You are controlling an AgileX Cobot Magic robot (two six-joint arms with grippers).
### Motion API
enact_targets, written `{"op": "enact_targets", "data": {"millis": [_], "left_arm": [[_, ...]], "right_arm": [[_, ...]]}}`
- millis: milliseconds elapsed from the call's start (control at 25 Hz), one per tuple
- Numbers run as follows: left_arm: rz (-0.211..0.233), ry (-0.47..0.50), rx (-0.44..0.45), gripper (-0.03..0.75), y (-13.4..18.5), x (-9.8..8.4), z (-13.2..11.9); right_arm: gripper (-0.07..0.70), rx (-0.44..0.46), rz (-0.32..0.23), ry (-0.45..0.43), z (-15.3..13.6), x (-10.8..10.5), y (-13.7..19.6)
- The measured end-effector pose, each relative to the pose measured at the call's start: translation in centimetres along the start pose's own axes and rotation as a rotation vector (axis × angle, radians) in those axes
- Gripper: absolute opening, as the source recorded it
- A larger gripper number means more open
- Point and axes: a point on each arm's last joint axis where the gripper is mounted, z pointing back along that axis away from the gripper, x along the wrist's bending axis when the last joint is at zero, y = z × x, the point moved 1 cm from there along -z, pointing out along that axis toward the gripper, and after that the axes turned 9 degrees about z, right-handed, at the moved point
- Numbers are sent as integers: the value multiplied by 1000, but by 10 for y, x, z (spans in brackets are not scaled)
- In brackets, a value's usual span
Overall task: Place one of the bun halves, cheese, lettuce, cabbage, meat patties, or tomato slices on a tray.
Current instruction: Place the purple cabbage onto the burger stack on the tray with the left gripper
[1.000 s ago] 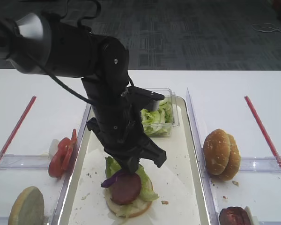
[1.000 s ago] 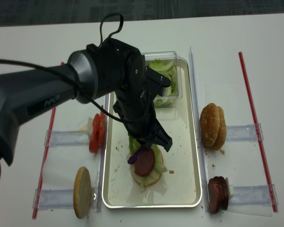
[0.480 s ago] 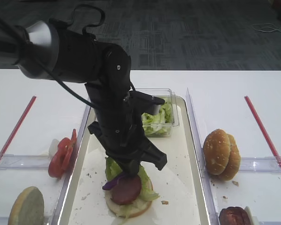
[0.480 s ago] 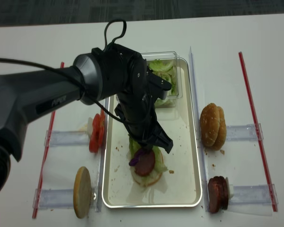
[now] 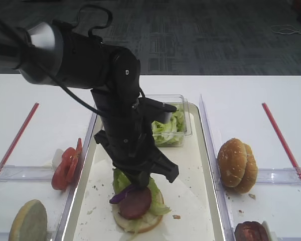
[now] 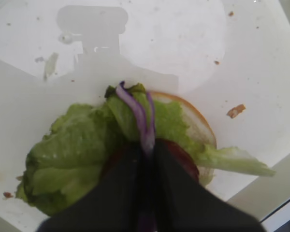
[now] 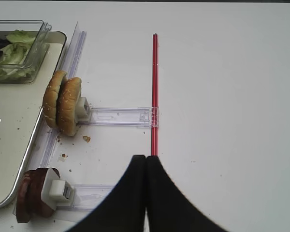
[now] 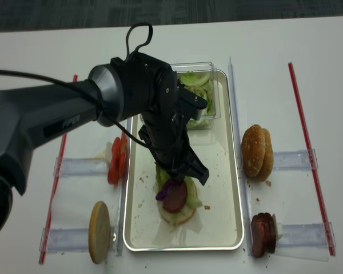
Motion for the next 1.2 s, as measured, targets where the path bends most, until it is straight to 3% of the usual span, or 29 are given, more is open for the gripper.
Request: {"op": "enact_targets", "data": {"millis": [520,920,1200], "left_arm": [[-2,-3,23,218,2,0,0],[-4,-3,25,447,3,0,0],[-5,-4,25,482,3,0,0]], "right_arm": [[6,0,0,0,0,0,0],[6,0,0,0,0,0,0],[6,0,0,0,0,0,0]]}}
